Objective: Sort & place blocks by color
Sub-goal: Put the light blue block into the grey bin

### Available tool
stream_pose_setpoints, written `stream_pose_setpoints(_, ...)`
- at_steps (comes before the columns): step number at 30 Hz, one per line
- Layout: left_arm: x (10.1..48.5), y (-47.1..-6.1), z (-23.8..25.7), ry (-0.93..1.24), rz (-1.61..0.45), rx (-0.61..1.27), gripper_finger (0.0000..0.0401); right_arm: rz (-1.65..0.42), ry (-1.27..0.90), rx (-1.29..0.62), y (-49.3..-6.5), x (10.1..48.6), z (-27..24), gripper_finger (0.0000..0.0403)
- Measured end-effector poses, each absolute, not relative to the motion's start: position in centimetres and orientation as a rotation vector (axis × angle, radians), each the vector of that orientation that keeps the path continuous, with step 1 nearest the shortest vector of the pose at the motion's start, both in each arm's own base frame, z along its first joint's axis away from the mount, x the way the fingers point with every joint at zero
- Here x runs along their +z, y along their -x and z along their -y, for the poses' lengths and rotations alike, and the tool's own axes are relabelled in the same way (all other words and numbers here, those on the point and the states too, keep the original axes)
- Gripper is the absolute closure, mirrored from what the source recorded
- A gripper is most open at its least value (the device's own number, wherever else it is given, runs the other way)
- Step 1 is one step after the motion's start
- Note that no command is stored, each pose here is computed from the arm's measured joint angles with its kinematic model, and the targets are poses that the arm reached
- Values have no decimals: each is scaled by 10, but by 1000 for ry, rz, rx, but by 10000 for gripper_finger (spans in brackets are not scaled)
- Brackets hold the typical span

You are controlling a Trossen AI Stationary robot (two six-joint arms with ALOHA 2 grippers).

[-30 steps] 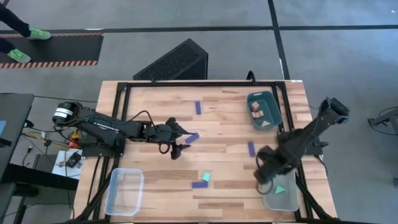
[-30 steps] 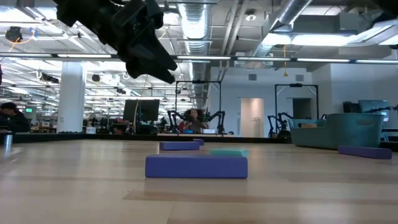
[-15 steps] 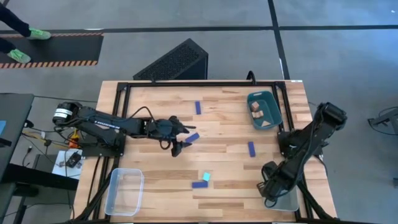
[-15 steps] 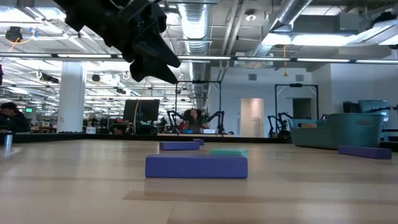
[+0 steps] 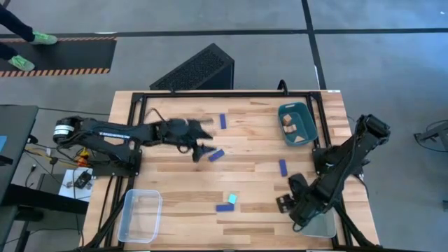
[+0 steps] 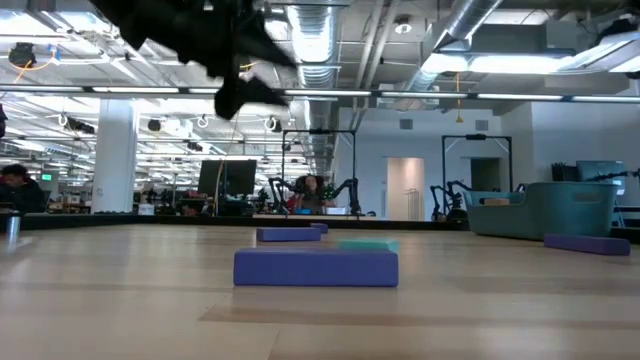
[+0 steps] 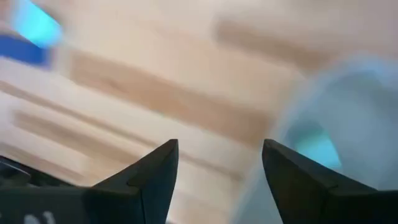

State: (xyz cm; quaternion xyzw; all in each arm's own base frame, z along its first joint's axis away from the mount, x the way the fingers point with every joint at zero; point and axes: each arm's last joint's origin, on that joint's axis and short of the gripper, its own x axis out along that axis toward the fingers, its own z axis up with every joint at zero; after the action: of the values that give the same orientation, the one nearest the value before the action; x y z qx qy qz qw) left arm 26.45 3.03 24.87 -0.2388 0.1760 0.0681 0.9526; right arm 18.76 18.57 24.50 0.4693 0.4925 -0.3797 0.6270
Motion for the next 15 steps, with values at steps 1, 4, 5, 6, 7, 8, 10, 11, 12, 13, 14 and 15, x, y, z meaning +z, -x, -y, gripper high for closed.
stream_pose_setpoints(1,259,-262,-35,486,-286,127,106,-1098,-1072,-864,-192,247,-182,149)
stream_pose_setpoints(4,283,-252,-48,383,-132,128,106,-1039,-1086,-840,-210,248,-170,149)
stream_pose_setpoints(5,287,-248,-51,341,-110,135,106,-1017,-1096,-817,-218,249,-166,149)
stream_pose_setpoints(6,291,-244,-55,309,-90,146,106,-986,-1105,-791,-225,250,-163,149)
stream_pose_setpoints(7,294,-240,-59,295,-77,146,106,-947,-1119,-758,-232,251,-160,149)
stream_pose_setpoints(8,297,-236,-63,294,-70,134,106,-899,-1139,-731,-239,253,-157,149)
stream_pose_setpoints(10,304,-228,-68,307,-38,77,106,-783,-1174,-699,-252,257,-152,149)
stream_pose_setpoints(11,307,-225,-70,315,-26,49,106,-733,-1189,-692,-256,259,-150,149)
stream_pose_setpoints(12,311,-220,-72,322,-15,30,106,-691,-1200,-691,-259,260,-148,149)
stream_pose_setpoints(13,314,-216,-73,325,-3,20,106,-660,-1207,-691,-262,261,-146,149)
stream_pose_setpoints(14,318,-211,-75,318,16,18,106,-641,-1211,-693,-263,262,-145,149)
stream_pose_setpoints(15,322,-206,-76,312,36,21,106,-627,-1216,-697,-264,262,-144,149)
